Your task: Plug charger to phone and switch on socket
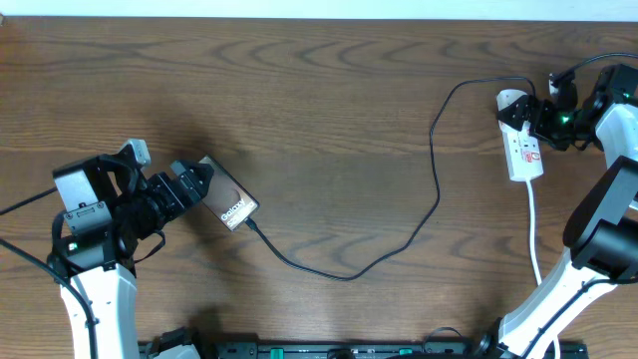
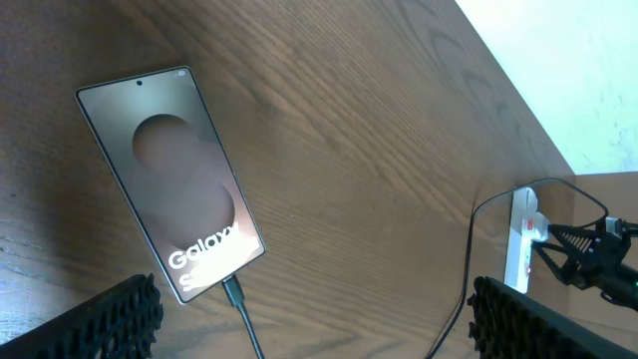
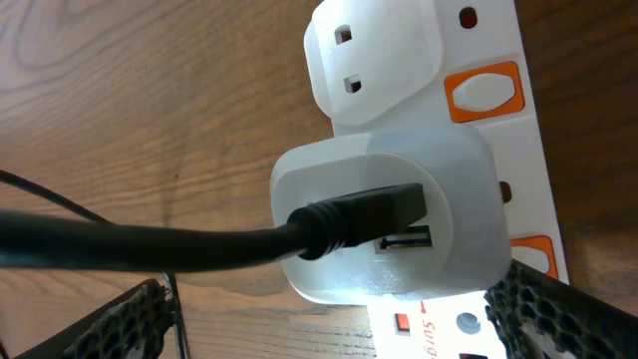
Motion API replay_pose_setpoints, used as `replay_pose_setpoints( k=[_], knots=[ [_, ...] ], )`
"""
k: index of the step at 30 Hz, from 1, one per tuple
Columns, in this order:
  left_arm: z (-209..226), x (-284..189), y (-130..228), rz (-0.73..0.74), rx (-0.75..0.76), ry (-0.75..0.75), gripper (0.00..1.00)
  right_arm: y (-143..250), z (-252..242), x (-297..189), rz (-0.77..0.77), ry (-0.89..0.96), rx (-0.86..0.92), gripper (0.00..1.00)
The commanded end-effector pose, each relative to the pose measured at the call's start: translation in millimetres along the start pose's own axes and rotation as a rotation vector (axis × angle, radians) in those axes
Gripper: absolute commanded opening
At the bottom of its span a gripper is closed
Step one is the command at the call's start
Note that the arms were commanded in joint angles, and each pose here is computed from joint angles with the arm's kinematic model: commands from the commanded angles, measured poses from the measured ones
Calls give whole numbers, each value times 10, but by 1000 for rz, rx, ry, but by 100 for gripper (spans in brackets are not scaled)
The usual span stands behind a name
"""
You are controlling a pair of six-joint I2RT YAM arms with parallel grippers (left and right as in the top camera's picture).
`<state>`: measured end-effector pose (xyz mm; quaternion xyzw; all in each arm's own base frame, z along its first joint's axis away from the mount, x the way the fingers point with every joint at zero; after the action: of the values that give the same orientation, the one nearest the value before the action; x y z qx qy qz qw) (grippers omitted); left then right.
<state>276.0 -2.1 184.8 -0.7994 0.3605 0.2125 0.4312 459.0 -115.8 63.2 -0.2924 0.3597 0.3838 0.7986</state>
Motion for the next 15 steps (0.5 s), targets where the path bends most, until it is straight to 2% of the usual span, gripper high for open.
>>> replay_pose_setpoints(
  k=[1, 15],
  knots=[
    [5, 15, 30, 9, 17, 7, 98, -31, 88, 60, 2, -22, -43, 99],
    [5, 15, 34, 10, 16, 7, 98, 12, 42, 201, 27, -21, -33, 99]
  ],
)
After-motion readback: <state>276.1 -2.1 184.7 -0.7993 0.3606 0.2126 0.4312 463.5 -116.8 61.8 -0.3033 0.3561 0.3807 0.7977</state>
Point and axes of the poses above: each gripper's point midway between its finger pads, its own x axis out along the fingers, its own z axis along the line the jaws close on, y = z × x, the point moved 1 cm from there along -x, back along the fingers, and after that the axes turned 15 degrees about x, right-handed, at the moved point
